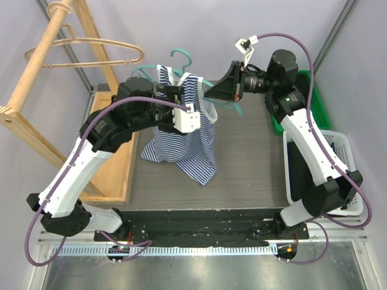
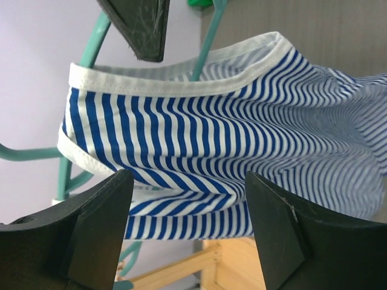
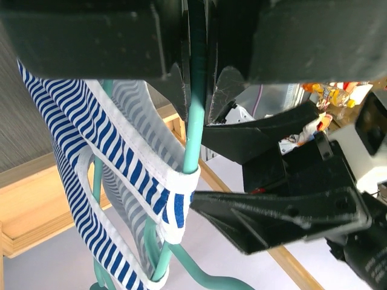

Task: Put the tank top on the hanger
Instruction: Hang the tank top on the hanger.

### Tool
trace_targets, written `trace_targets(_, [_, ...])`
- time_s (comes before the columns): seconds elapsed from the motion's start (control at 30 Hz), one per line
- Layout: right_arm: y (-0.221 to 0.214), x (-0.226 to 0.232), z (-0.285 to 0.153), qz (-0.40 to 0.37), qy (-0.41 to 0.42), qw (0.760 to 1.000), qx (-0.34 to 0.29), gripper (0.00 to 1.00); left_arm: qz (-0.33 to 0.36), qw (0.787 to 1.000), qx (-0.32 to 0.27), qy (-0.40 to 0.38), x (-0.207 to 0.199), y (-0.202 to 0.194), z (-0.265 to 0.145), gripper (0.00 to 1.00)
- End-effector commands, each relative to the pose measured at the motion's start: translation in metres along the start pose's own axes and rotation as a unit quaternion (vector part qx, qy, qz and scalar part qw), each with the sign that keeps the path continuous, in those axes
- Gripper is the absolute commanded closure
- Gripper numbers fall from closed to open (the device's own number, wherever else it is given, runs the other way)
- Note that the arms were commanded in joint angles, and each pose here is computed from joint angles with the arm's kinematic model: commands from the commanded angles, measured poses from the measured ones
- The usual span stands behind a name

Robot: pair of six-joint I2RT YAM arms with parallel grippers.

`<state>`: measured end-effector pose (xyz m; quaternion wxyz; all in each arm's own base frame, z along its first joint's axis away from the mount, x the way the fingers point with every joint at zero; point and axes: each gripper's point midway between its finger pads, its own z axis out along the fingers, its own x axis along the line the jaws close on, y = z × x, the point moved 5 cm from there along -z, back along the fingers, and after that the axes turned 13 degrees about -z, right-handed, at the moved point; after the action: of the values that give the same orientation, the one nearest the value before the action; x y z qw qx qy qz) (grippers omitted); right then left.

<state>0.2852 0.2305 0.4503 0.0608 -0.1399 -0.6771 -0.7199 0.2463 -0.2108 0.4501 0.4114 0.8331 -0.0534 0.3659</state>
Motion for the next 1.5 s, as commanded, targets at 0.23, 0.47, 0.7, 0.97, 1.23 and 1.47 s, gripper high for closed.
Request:
trace_targets(0.23, [0.022, 0.002, -0.006, -0.041, -0.01, 0.999, -0.02, 0.99, 0.253, 0.944, -0.113, 0.177, -0.014, 0.036, -0.029, 0.29])
trace_targets(0.47, [0.022, -0.001, -0.007, -0.035, -0.02, 0.999, -0.024, 0.99, 0.381, 0.907, -0.083, 0.16, -0.049, 0.02, 0.005, 0.22])
trace_targets(0.7, [0.024, 0.008, -0.011, -0.041, -0.016, 0.999, -0.025, 0.99, 0.395, 0.898, -0.073, 0.18, -0.049, 0.022, 0.039, 0.16])
trace_targets(0.97, [0.021, 0.008, -0.018, -0.047, -0.028, 0.998, -0.023, 0.99, 0.394, 0.876, -0.103, 0.258, -0.028, 0.048, 0.044, 0.18])
trace_targets(1.23, [0.01, 0.005, -0.02, -0.047, -0.038, 0.998, -0.01, 0.99, 0.361, 0.883, -0.094, 0.285, -0.001, 0.064, 0.03, 0.2])
trace_targets(1.47, [0.008, 0.008, -0.022, -0.056, -0.042, 0.998, -0.004, 0.99, 0.324, 0.91, -0.068, 0.249, 0.005, 0.063, 0.036, 0.19])
